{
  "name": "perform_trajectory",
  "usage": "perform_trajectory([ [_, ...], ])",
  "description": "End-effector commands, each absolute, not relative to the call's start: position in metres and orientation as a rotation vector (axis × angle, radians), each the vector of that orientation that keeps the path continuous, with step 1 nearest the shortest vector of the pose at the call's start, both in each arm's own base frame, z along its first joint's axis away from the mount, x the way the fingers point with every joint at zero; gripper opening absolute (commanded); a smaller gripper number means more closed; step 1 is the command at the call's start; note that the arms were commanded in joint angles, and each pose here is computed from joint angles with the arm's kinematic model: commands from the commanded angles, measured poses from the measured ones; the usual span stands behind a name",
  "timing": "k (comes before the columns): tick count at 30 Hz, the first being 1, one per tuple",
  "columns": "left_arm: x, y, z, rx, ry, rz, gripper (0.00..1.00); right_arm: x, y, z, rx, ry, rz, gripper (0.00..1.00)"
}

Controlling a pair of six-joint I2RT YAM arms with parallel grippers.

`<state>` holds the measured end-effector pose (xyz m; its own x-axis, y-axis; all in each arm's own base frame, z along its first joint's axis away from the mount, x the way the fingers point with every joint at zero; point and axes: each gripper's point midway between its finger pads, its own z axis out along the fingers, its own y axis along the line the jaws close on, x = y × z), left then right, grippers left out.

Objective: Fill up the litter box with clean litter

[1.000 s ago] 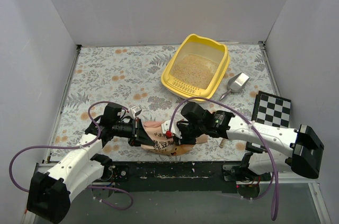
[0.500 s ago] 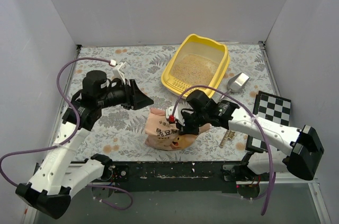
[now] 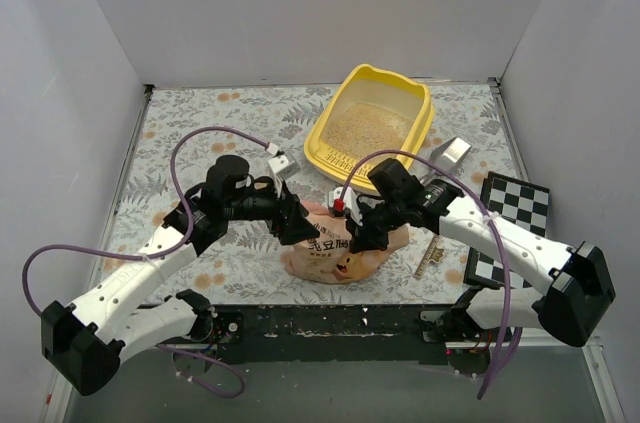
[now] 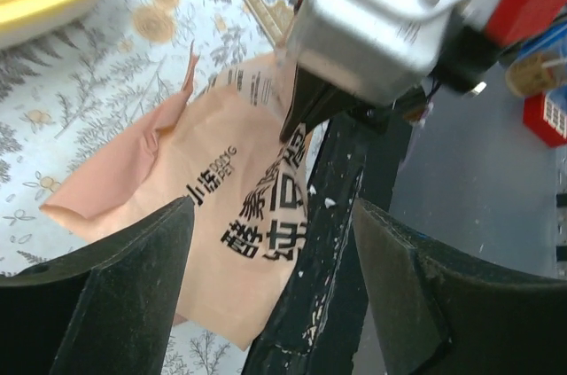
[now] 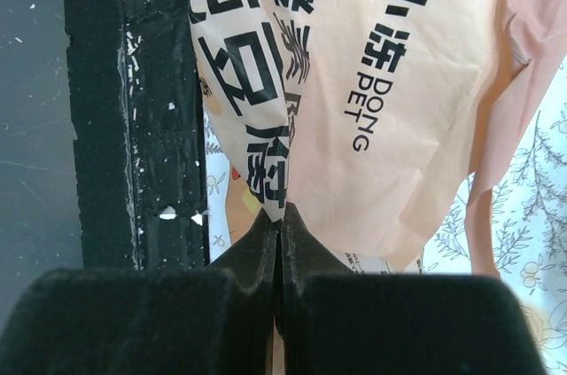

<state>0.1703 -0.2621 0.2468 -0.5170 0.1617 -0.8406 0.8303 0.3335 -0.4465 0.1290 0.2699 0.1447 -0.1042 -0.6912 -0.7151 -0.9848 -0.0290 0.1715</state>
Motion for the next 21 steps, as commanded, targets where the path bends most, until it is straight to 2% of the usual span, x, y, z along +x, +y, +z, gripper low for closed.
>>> perform_trajectory([
  [1,0.17,-0.27,0.243,1.02,1.725,-1.122,0.73,0.115,0.267,0.166,-1.672,1.785,1.029,0.01],
  [10,0.164,-0.308,0.225,1.185,1.637,-1.078,0.85,0.11,0.266,0.161,-1.649,1.772,1.076,0.01],
  [21,0.142,-0.322,0.173,1.335,1.643,-1.108,0.85,0.11,0.265,0.16,-1.616,1.778,1.084,0.01],
])
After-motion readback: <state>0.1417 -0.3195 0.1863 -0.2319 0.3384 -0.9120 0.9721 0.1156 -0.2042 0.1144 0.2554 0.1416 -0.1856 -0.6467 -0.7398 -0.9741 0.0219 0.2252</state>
